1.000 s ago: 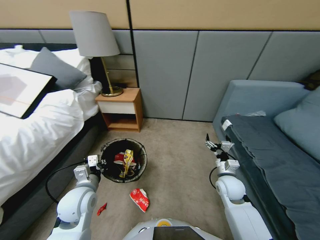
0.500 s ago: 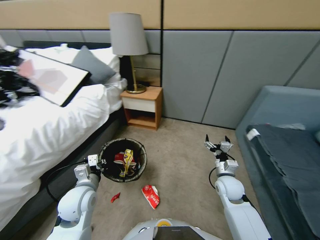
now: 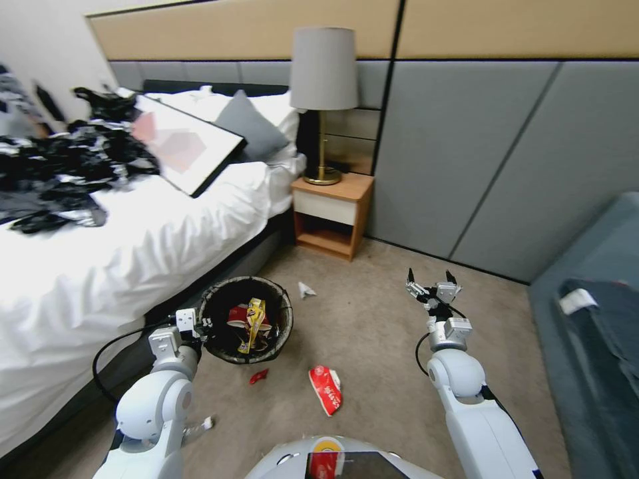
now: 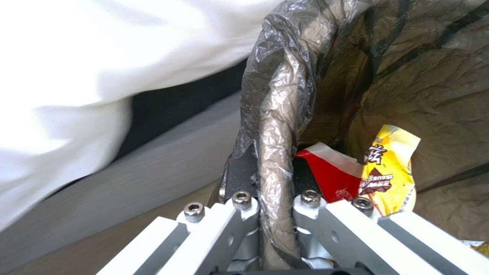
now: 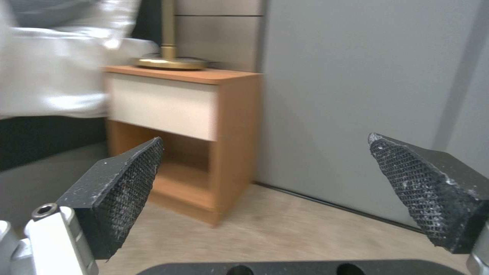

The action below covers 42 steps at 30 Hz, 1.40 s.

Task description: Pick up the trash bin, then pick up the garbage from the floor and place it into the trash bin.

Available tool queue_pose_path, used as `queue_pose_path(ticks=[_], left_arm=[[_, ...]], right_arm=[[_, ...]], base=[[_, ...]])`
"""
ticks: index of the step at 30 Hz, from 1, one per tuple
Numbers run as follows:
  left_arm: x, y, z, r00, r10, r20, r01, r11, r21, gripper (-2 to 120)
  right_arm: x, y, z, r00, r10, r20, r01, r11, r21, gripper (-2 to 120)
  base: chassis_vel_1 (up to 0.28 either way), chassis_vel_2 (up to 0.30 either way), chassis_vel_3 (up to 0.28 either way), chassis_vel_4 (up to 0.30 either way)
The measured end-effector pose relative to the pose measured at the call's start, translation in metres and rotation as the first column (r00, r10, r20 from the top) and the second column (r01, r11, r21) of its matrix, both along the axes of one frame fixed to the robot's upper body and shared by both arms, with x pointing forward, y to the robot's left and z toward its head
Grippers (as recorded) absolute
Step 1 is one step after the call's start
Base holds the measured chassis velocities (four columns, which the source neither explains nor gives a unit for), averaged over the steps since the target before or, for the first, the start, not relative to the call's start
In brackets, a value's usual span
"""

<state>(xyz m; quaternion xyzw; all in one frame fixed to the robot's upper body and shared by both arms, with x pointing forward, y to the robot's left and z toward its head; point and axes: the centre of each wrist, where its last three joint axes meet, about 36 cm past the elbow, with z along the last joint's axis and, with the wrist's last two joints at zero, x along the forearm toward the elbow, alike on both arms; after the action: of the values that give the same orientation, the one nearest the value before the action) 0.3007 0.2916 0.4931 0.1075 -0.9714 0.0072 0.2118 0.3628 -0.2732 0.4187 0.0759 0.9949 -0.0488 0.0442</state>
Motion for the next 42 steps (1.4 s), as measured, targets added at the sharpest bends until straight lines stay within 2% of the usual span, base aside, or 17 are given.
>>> queue_pose_path(ticks=[7,11,13,18,29,31,36,37,38,40,41,42], left_arm=[[0.000,0.001,-0.004,1.000,0.012,0.007,-0.012,1.000,0.015,0],[0.000,0.001,-0.006,1.000,0.013,0.003,-0.013,1.000,0.016,0],[0.001,0.001,-0.006,1.000,0.013,0.000,-0.013,1.000,0.018,0],[0.001,0.001,-0.007,1.000,0.012,-0.003,-0.012,1.000,0.017,0],[0.000,0.002,-0.008,1.000,0.011,-0.007,-0.011,1.000,0.021,0],[-0.002,0.001,-0.006,1.000,0.013,-0.022,-0.013,1.000,0.017,0],[-0.003,0.000,-0.001,1.000,0.009,-0.022,-0.009,1.000,0.012,0],[-0.003,0.000,0.001,1.000,0.007,-0.017,-0.007,1.000,0.011,0],[-0.003,0.000,0.001,1.000,0.007,-0.017,-0.007,1.000,0.011,0],[-0.002,-0.001,0.001,1.000,-0.003,-0.018,0.004,1.000,0.015,0],[-0.002,-0.001,0.001,1.000,-0.003,-0.018,0.004,1.000,0.015,0],[-0.002,-0.001,0.000,1.000,-0.006,-0.021,0.007,1.000,0.017,0]], right_arm=[[-0.001,0.000,-0.003,1.000,0.001,-0.011,-0.001,1.000,-0.003,100],[-0.005,0.001,-0.005,0.999,0.005,-0.043,-0.005,1.000,0.001,100],[-0.007,0.003,-0.007,0.995,0.021,-0.100,-0.019,1.000,0.017,100],[-0.006,0.000,-0.009,0.990,0.042,-0.131,-0.043,0.999,-0.006,100],[0.018,0.007,-0.004,0.976,0.095,-0.197,-0.094,0.995,0.011,100],[0.047,0.008,0.005,0.952,0.164,-0.257,-0.174,0.985,-0.017,100],[0.074,0.017,0.016,0.921,0.220,-0.322,-0.236,0.972,-0.010,100],[0.091,0.021,0.023,0.891,0.251,-0.379,-0.267,0.964,0.011,100],[0.091,0.021,0.023,0.891,0.251,-0.379,-0.267,0.964,0.011,100],[0.119,0.022,0.033,0.852,0.291,-0.435,-0.308,0.951,0.033,100],[0.119,0.022,0.033,0.852,0.291,-0.435,-0.308,0.951,0.033,100],[0.135,0.025,0.039,0.833,0.309,-0.459,-0.322,0.945,0.053,100]], base=[[0.033,0.039,0.040,0.028],[0.000,0.000,0.000,0.000],[0.000,0.000,0.000,0.000],[0.000,0.000,0.000,0.000],[0.000,0.000,0.000,0.000],[0.000,0.000,0.000,0.000],[0.000,0.000,0.000,0.000],[0.000,0.000,0.000,0.000],[0.000,0.000,0.000,0.000],[0.000,0.000,0.000,0.000],[0.000,0.000,0.000,0.000],[0.000,0.000,0.000,0.000]])
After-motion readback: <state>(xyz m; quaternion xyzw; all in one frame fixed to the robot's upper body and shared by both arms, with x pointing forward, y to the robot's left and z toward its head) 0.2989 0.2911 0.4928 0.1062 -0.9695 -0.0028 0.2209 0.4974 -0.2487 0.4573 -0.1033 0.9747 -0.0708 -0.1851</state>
